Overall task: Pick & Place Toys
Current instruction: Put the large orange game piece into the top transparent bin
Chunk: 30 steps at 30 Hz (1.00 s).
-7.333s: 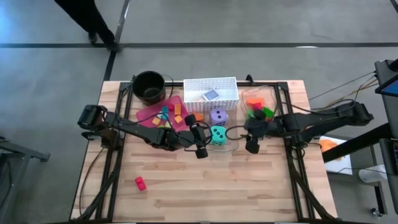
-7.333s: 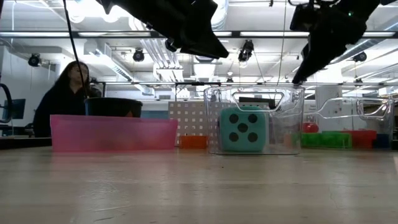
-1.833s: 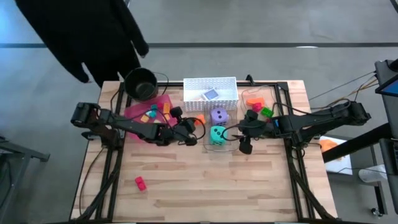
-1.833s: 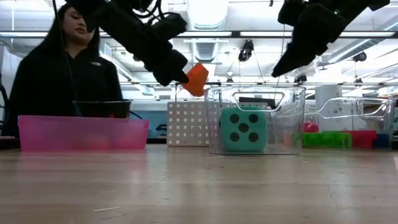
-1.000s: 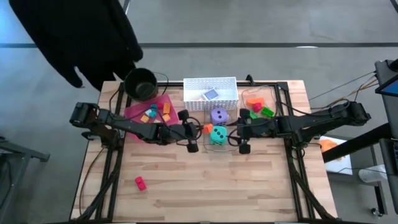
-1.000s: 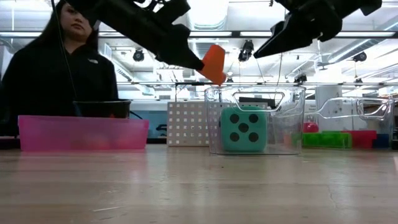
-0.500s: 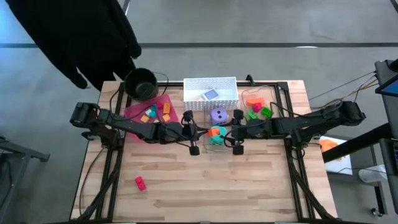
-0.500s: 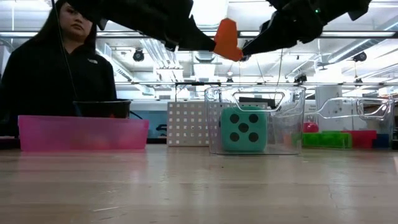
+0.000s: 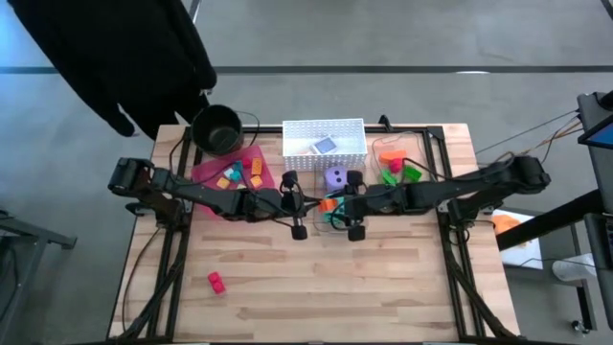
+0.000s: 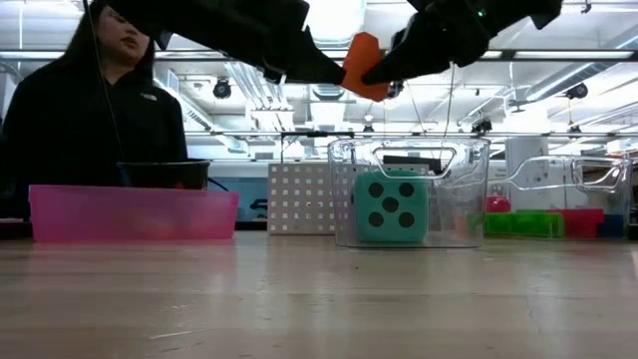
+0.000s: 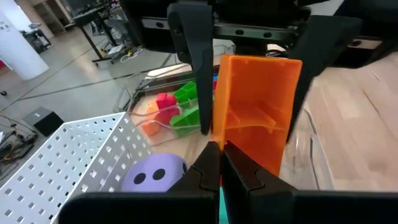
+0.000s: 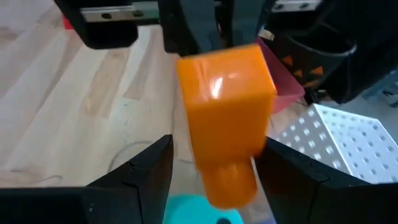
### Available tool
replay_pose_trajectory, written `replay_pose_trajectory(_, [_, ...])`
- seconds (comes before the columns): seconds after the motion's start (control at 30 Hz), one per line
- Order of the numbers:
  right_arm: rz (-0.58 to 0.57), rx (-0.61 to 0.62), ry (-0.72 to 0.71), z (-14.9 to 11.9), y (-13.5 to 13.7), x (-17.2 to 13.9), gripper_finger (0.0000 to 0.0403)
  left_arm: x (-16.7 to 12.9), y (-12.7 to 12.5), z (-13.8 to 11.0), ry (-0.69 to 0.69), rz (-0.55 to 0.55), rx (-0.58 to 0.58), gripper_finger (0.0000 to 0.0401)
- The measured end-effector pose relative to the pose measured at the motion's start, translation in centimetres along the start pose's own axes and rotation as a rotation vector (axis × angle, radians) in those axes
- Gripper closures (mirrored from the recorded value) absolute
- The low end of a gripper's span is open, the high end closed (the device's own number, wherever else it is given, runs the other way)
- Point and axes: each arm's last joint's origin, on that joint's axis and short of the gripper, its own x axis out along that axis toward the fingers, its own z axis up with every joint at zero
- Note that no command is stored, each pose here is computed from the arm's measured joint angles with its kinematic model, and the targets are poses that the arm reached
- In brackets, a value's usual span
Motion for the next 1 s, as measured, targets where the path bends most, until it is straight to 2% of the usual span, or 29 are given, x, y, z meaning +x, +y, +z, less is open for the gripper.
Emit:
replay_pose_trajectory(0.3, [0.024,-0.021,0.029,1.1,0.3,1.7,0.0183,0.0,0.0,-0.1,0.013,-0.005,0.005,0.0401])
replay_pose_trajectory(0.43, [0.034,-0.033,0.073,1.1,0.3,1.8,0.0183,0.0,0.0,-0.3,0.028,-0.002,0.01,0.0401])
replay_pose_trajectory(0.8, [0.033,-0.031,0.068,1.2,0.3,1.8,0.0184,0.0,0.0,-0.2,0.027,0.01,0.009,0.0401])
replay_pose_trajectory(0.9, [0.032,-0.031,0.068,1.2,0.3,1.8,0.0197,0.0,0.0,-0.2,0.027,0.01,0.009,0.0401])
replay_pose_trajectory(1.0, [0.031,-0.03,0.067,1.2,0.2,1.8,0.023,0.0,0.0,-0.2,0.027,0.01,0.009,0.0401])
